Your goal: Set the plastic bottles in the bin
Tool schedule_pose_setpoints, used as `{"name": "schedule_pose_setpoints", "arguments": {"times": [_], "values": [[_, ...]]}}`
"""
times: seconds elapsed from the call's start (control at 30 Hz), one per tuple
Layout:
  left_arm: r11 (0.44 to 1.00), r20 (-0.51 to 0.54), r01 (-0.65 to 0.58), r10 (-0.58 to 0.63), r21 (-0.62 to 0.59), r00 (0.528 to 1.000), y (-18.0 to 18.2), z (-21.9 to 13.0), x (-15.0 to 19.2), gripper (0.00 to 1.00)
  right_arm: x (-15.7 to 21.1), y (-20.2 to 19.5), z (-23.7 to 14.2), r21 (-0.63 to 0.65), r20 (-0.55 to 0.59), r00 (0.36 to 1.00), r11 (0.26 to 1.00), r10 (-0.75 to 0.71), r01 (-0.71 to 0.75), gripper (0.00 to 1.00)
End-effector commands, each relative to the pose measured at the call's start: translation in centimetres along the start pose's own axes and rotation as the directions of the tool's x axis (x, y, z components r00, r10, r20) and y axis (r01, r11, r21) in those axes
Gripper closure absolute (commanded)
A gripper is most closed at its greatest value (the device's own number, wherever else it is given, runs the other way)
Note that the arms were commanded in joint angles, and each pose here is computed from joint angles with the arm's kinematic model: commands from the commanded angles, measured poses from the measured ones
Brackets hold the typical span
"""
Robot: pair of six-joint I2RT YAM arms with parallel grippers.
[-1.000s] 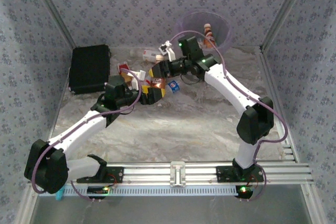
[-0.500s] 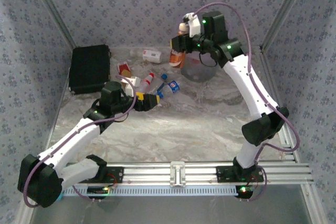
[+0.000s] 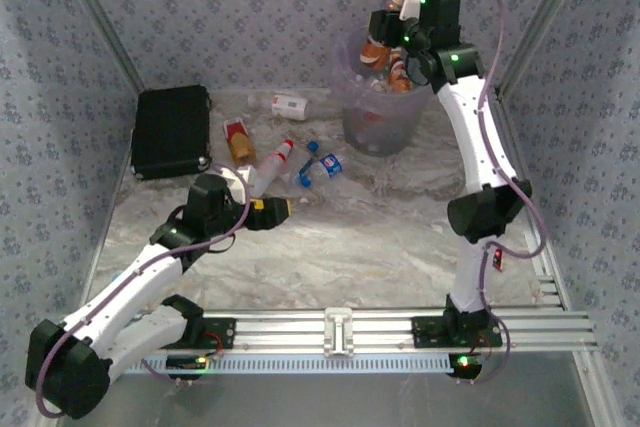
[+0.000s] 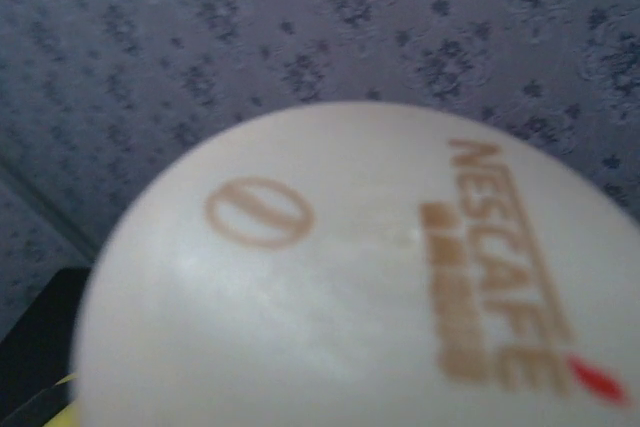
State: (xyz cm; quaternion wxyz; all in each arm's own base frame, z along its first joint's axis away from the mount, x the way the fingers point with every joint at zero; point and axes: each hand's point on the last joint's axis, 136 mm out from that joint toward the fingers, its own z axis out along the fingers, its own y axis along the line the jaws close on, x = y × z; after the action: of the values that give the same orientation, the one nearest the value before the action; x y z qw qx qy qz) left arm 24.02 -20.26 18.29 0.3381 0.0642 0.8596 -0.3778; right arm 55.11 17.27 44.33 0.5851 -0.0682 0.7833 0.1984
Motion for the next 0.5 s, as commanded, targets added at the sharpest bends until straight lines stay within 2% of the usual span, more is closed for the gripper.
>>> {"name": "schedule_pose_setpoints", "arguments": {"times": [0.0,0.2,0.47], "values": [[1.000,0.014,0.015,-0.014,-0.016,1.000,0.3,-0.5,0.1,0.06,0.4,-2.3,2.3,0.095,0.010,1.000,0.995,0.027,-0.028,0.62],[0.999,-0.004,0.011,-0.011,-0.042,1.000,0.5,-1.4,0.7,0.07,3.8,-3.8,6.8,0.074,-0.057,0.996,0.995,0.073,-0.068,0.62],[0.998,0.030,0.031,-0.029,-0.055,0.999,0.9,-2.3,1.0,0.08,9.9,-2.4,10.2,-0.009,-0.196,0.971,0.990,0.137,-0.141,0.61]]}}
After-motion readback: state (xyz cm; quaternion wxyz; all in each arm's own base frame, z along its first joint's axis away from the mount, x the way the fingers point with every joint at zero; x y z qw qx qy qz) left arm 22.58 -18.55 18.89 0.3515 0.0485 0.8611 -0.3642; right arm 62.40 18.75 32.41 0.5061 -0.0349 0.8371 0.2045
